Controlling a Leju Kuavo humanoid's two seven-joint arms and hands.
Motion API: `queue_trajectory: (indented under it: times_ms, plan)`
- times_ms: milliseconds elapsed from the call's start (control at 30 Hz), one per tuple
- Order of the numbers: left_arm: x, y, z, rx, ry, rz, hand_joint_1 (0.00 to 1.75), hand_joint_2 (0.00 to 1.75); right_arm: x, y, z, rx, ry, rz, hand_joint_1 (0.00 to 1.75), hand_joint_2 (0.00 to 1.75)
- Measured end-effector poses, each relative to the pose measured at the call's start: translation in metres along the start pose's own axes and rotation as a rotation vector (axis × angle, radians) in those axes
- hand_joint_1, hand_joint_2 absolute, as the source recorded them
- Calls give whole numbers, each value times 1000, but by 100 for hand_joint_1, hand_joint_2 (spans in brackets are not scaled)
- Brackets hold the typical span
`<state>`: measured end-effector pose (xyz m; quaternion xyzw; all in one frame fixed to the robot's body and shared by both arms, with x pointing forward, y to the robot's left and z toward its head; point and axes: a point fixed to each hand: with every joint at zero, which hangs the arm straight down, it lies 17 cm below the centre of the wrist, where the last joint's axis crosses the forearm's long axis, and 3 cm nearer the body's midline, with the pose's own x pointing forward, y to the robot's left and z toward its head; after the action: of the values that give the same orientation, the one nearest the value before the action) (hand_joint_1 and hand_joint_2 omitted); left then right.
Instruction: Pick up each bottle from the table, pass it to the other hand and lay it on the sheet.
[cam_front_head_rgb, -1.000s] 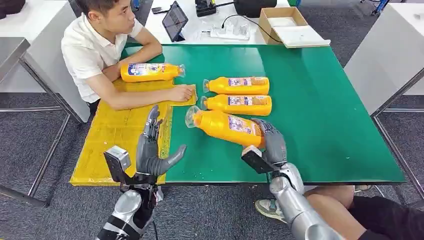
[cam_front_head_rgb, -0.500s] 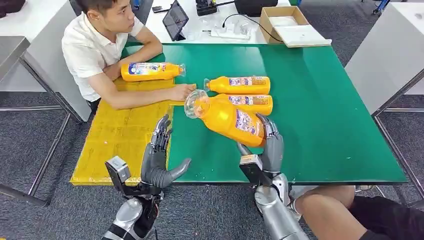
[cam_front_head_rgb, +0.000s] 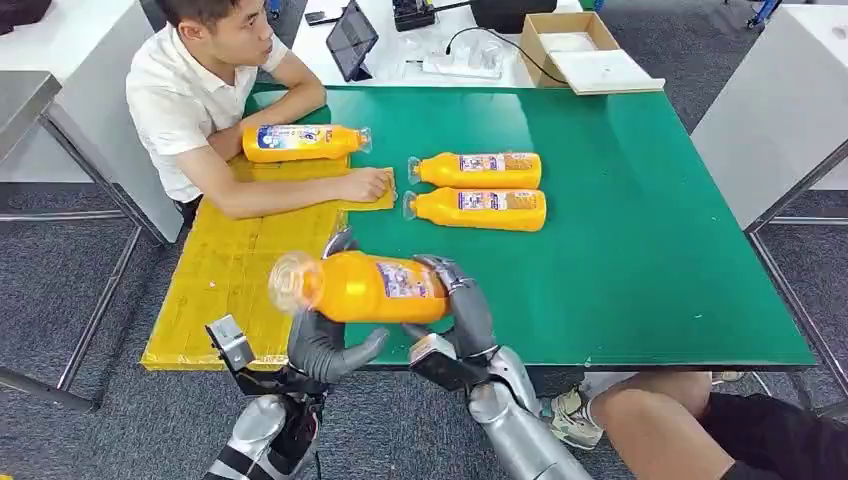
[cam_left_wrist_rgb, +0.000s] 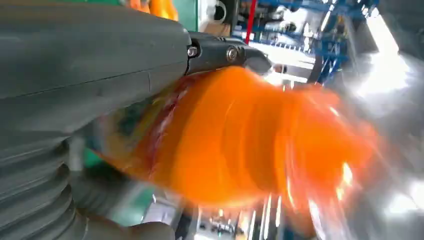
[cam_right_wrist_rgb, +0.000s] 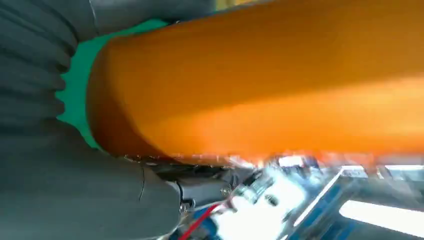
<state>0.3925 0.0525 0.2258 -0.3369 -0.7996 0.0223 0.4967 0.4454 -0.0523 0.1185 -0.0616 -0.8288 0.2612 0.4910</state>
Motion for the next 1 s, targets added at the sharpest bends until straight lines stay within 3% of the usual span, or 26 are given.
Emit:
queue_trajectory:
  times_ms: [200,600,633,667,700,733,767,800,1000]
  plan:
    - [3,2,-7,-2,-8,62,0,175,22,33,-3,85,-65,33,175,175]
    - [-2,3,-6,-14,18,83,0,175,23,49,-2,139,-77,40,175,175]
    - [-4,3,-6,-15,25,79,35,175,23,49,-2,139,-77,42,175,175]
    - [-6,3,-7,-19,34,70,175,175,22,49,-2,139,-76,44,175,175]
    - [-9,3,-8,-20,45,61,175,175,22,50,-1,139,-74,42,161,175]
    - [-13,5,-9,-18,58,41,175,175,21,50,-1,139,-69,41,56,175]
    - [-15,6,-10,-15,65,24,175,175,20,50,-1,138,-63,41,0,175]
    - [-18,6,-11,-12,72,0,175,175,19,50,-1,140,-56,40,0,0]
    - [-25,11,-17,-4,91,-43,175,175,24,64,8,178,-60,7,0,0]
